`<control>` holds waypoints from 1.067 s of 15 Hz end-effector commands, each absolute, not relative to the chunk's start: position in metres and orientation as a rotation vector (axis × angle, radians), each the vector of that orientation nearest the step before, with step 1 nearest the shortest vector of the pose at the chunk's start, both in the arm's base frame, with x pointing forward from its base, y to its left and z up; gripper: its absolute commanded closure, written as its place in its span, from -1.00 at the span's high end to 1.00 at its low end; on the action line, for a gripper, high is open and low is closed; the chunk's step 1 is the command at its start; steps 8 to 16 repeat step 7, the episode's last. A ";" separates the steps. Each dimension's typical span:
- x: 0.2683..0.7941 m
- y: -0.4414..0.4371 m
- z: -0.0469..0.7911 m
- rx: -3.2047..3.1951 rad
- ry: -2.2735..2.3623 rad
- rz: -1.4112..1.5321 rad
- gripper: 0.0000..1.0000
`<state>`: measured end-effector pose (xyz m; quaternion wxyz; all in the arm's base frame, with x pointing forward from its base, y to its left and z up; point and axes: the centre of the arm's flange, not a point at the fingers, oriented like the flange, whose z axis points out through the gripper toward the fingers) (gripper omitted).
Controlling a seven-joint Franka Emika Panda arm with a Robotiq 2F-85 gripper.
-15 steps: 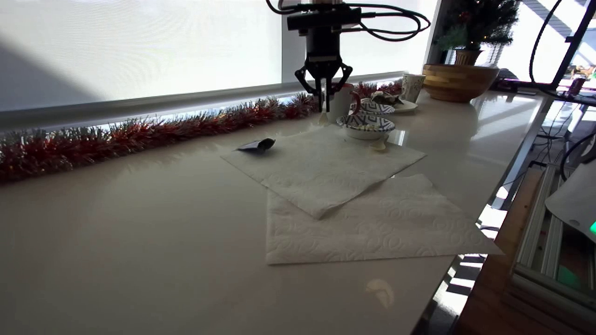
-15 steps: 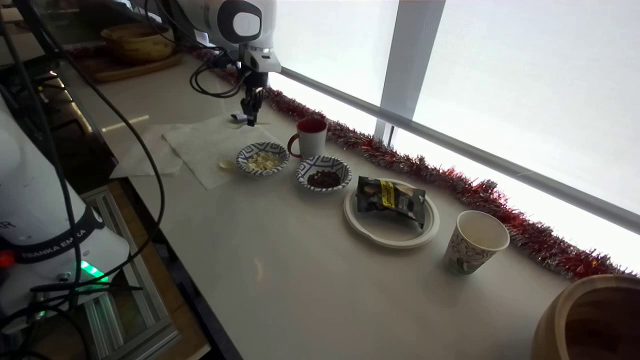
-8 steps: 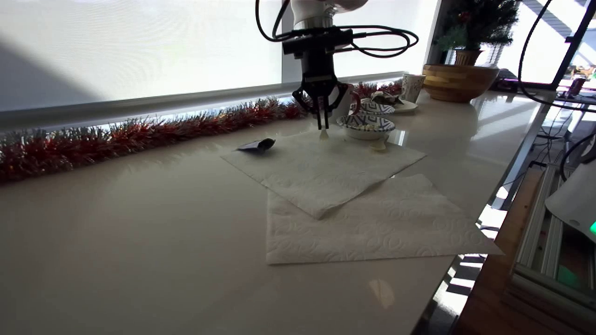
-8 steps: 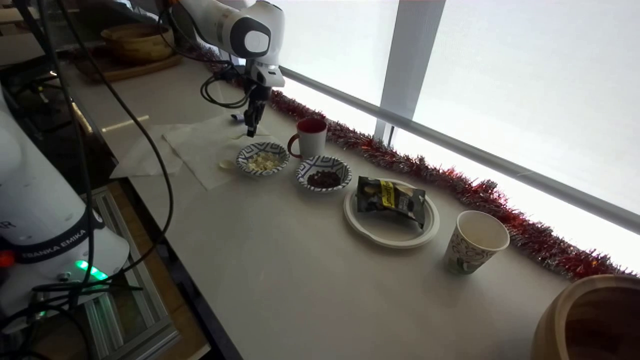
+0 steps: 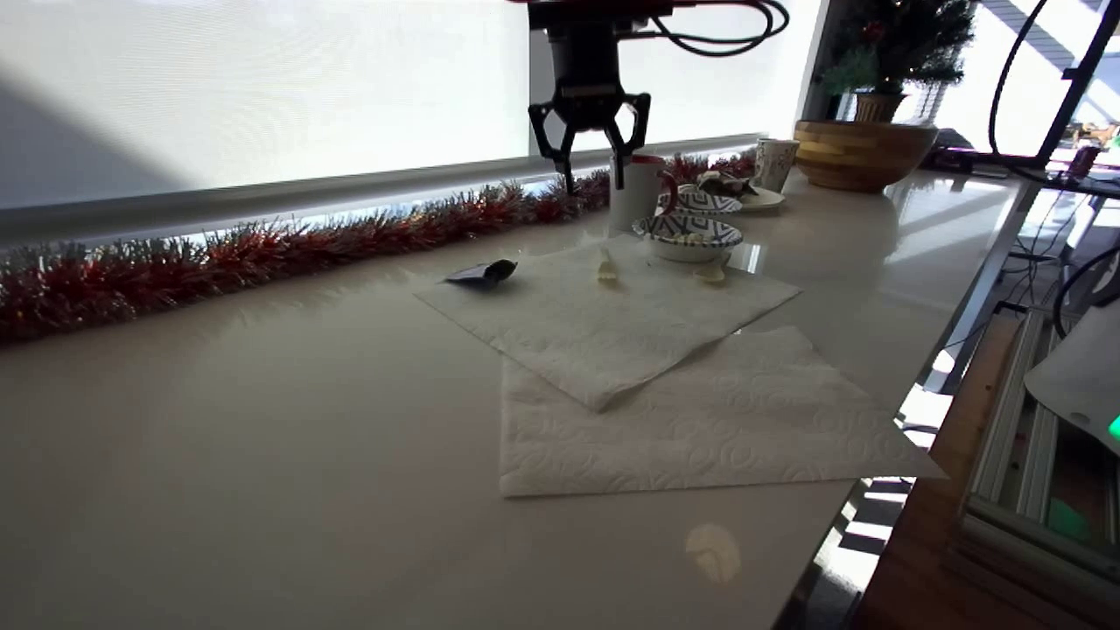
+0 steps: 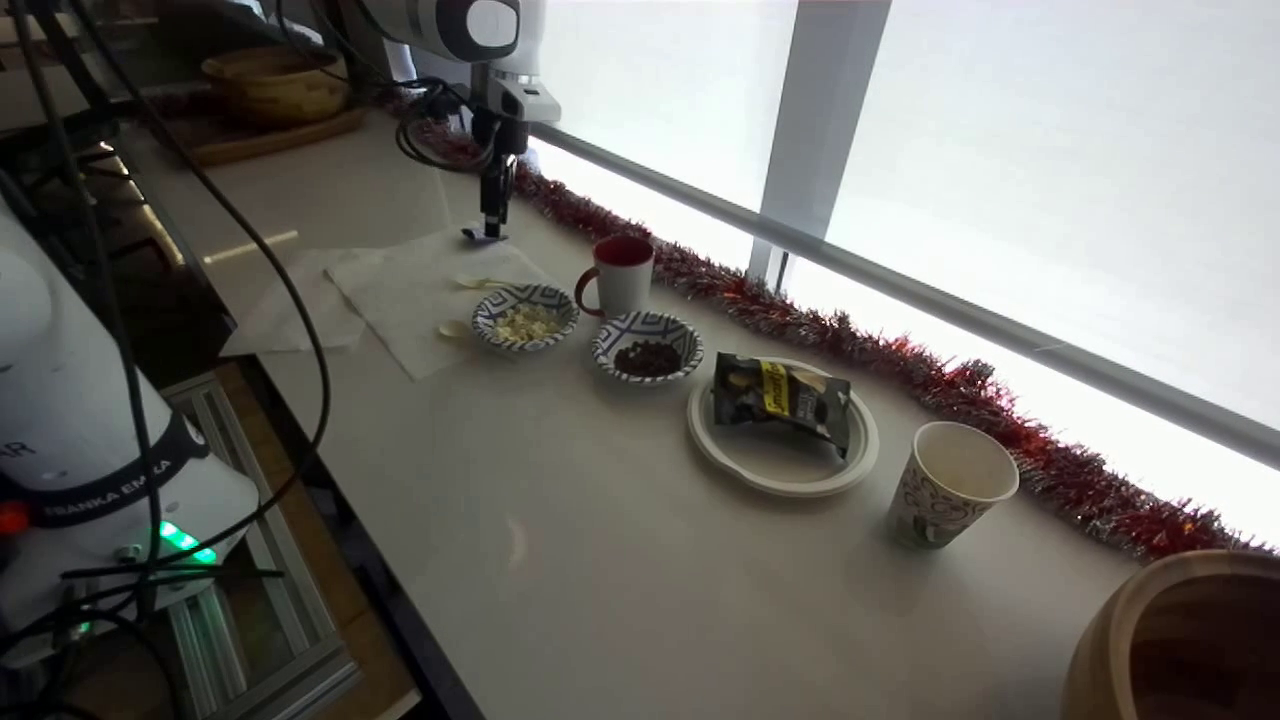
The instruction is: Pick up one white object with the fork, and then put it in the mug
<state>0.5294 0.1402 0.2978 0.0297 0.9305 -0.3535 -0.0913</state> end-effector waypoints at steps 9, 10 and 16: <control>0.490 0.139 0.395 2.810 -0.912 0.010 1.00; 0.490 0.139 0.395 2.810 -0.912 0.010 1.00; 0.490 0.139 0.395 2.810 -0.912 0.010 1.00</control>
